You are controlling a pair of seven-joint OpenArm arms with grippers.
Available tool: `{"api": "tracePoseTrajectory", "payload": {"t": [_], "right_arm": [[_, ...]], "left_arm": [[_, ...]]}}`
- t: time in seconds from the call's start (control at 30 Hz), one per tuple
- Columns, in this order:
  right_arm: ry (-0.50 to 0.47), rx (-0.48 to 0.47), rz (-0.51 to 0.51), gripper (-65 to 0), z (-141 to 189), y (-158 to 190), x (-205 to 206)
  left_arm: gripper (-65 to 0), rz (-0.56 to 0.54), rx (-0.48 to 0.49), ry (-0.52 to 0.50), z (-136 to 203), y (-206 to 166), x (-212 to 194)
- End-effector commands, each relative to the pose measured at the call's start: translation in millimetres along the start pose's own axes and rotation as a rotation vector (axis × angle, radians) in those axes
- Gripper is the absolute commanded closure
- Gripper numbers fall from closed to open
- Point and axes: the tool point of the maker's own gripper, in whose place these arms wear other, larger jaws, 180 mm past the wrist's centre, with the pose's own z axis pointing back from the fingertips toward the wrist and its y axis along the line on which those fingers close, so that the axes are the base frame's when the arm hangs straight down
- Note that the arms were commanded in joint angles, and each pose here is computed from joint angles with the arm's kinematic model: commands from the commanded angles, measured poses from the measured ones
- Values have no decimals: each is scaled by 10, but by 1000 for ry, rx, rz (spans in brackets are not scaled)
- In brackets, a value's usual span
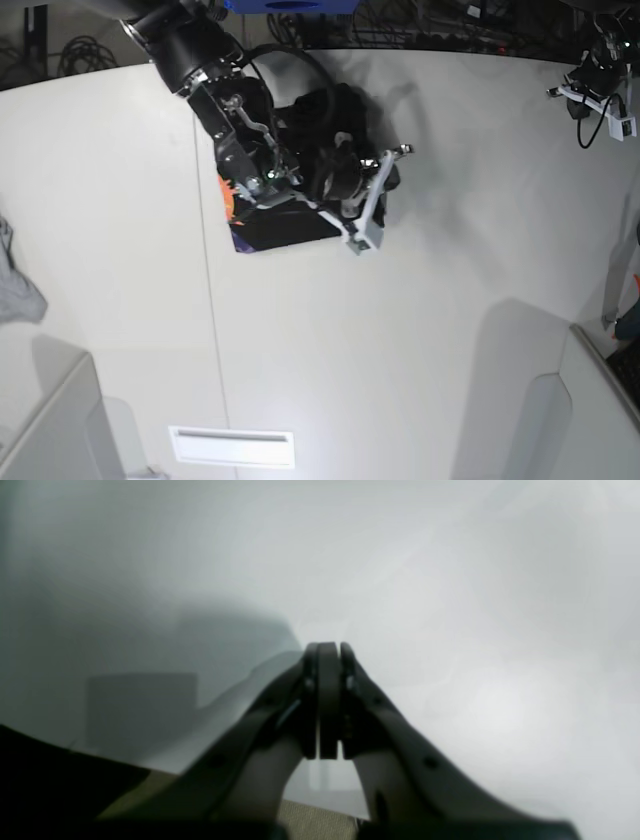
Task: Fold the T-shirt properly
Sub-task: 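Press and fold the bundle over with the right gripper, then grasp the folded bundle's edge with the left gripper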
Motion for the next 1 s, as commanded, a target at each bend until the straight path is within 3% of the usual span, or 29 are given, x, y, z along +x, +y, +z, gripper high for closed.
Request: {"api": "tracePoseTrajectory", "payload": {"t": [0.0,0.07,0.13,0.23,0.37,0.5,0.53,0.6,0.7,0.77,0.97], "right_arm": [[-57,43,45,0,85,188,190],[-121,63,96,0,263,320,337],[-191,31,111,0,514,200,456],[-205,-56,7,0,747,-253,413],[-248,-197,-157,0,1029,-956,200],[-239,-288,-181,0,1156,-1287,-61],[-235,-299,-184,0,1163,-1326,-125],[-224,-328,-186,0,1195,-1417,-248],[-218,-351,-188,0,1217,-1486,-368],[-219,-356,-192,0,1216,-1502,-423],[-220,-387,-188,0,1266,-1591,-538]], "left_arm": [[0,-18,4,-32,44,34,105],[0,-19,5,-33,45,37,110],[0,-23,2,-34,46,27,117],[0,-38,-18,-35,50,-66,117],[0,-167,-144,-46,66,-627,171],[0,-162,-361,-130,206,-1236,295],[-59,-140,-418,-138,224,-1367,307],[-321,-88,-532,-110,241,-1618,252],[-578,-11,-692,-91,236,-1980,260],[-607,45,-776,-65,186,-2195,215],[-571,107,-915,9,53,-2775,48]]}}
